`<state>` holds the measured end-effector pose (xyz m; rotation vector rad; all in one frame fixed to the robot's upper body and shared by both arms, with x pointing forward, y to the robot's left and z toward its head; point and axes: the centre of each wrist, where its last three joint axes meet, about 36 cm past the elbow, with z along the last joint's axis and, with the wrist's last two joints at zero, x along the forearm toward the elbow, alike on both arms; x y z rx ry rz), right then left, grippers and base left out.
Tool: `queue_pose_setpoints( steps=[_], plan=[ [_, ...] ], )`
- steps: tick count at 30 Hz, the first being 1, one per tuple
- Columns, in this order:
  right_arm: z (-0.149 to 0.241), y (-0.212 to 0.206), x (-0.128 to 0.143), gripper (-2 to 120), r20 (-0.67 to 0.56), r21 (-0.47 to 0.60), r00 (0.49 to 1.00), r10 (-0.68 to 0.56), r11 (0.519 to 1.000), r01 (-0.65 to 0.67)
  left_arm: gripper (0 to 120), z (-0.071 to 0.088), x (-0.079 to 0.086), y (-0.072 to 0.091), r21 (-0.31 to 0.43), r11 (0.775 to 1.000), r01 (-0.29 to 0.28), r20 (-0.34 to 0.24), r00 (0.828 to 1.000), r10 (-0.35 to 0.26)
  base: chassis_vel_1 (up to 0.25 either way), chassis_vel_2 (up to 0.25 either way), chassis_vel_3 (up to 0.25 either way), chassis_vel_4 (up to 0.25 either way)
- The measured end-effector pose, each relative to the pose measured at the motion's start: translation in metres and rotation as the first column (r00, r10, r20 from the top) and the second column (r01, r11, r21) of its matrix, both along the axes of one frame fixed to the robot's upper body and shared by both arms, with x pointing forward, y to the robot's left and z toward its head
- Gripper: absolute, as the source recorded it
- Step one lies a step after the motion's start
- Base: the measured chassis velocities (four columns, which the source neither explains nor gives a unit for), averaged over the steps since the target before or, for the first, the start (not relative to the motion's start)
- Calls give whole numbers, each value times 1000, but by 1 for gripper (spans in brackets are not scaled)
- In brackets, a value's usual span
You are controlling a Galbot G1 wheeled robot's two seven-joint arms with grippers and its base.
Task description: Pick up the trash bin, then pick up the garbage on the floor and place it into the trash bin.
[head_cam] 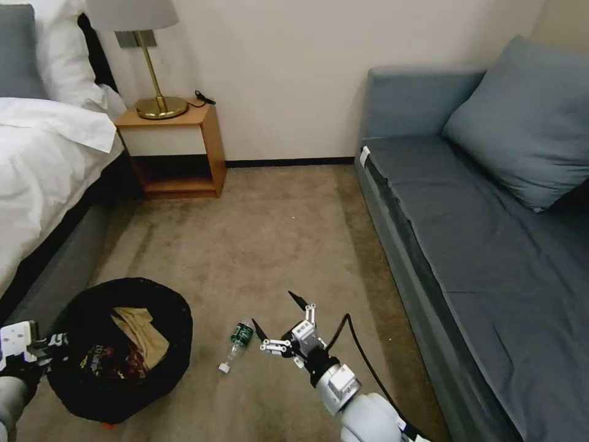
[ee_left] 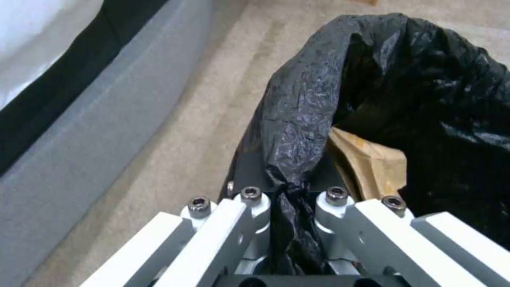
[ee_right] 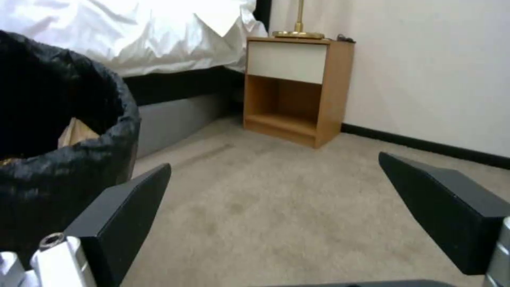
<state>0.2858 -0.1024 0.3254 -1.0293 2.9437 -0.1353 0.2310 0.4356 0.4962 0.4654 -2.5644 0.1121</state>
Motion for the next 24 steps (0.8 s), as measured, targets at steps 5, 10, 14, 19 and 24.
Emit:
queue_pose_setpoints(
  steps=[5, 10, 14, 19, 24],
  plan=[
    [-9, 2, -4, 100, -20, -8, 1000, 6, 1000, -6, 6, 2, 0, 1, -2, 1000, -5, 10, 1000, 5, 0, 0, 0, 0],
    [-14, 4, -7, 100, -36, -17, 999, 13, 1000, -14, 6, 5, 0, 3, -2, 1000, -8, 20, 1000, 8, -24, 23, 31, -22],
    [-17, 5, -8, 100, -46, -23, 999, 16, 1000, -17, 6, 7, -1, 4, -10, 1000, -9, 26, 1000, 9, -76, 76, 76, -66],
    [-21, 5, -9, 100, -54, -33, 998, 18, 999, -20, 6, 7, 0, 6, -11, 1000, -10, 26, 1000, 10, -69, 83, 77, -73],
    [-29, 3, -9, 100, -65, -59, 998, 28, 998, -32, 6, 7, 1, 8, -10, 1000, -11, 25, 1000, 12, -60, 56, 59, -63]
  ],
)
